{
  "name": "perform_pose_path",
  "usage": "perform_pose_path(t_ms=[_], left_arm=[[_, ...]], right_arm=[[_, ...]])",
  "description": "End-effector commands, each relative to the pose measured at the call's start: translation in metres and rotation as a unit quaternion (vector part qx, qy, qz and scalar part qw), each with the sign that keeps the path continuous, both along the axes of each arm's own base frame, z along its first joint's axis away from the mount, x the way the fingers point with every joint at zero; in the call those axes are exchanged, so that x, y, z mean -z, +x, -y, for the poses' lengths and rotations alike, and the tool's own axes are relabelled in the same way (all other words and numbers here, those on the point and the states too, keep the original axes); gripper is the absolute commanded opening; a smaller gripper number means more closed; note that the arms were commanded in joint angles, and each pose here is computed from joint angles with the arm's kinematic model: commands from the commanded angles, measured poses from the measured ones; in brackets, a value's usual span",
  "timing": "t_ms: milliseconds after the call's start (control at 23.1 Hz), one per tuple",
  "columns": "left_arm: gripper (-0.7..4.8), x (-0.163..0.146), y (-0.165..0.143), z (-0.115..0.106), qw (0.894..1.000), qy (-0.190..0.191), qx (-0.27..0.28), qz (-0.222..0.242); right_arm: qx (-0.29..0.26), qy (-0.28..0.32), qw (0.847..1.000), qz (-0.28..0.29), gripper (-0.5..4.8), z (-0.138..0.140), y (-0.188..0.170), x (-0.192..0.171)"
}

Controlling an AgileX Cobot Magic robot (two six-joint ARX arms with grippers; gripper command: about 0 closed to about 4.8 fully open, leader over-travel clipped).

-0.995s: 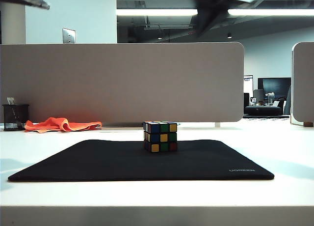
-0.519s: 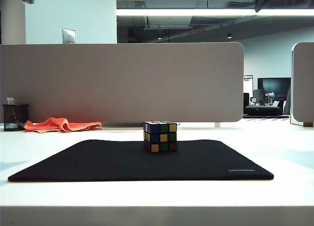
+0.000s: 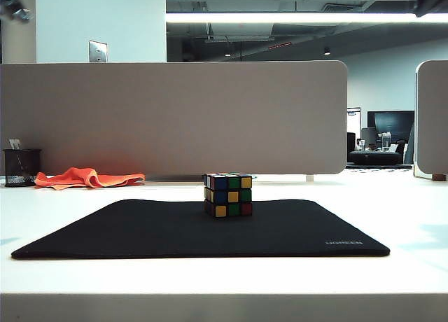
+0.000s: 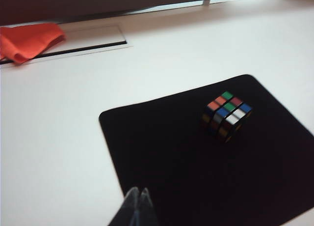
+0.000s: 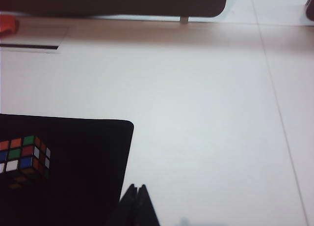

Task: Pick up the cube on the right side of the mouse pad, then place it in the center of the mouse pad.

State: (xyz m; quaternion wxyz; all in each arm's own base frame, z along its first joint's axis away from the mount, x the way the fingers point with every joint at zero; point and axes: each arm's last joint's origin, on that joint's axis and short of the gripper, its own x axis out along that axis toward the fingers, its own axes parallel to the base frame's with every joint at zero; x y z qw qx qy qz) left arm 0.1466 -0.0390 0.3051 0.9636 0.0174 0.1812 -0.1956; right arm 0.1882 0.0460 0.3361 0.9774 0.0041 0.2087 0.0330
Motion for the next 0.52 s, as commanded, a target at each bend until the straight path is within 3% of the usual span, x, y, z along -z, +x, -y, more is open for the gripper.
perform_pose_path(t_ms=[43,303,433,519], left_arm=[[-0.06,0.013,-0.019,-0.004,0.999,-0.011,-0.029,0.045],[-0.06,0.048,-0.045,-0.012,0.996,-0.033,-0.048,0.072],[-0.06,0.067,-0.044,-0.012,0.997,-0.028,-0.06,0.051],[-0.06,0.078,-0.041,-0.011,0.996,-0.052,-0.07,0.031]], right_arm=[[-0.001,0.005,1.0,0.029,-0.06,0.007,-0.028,0.011],[-0.008,0.018,0.999,0.05,-0.06,0.017,-0.065,0.052],[-0.003,0.032,0.999,0.009,0.0,0.017,-0.065,0.083],[-0.036,0.044,0.998,-0.034,0.01,0.015,-0.067,0.098]])
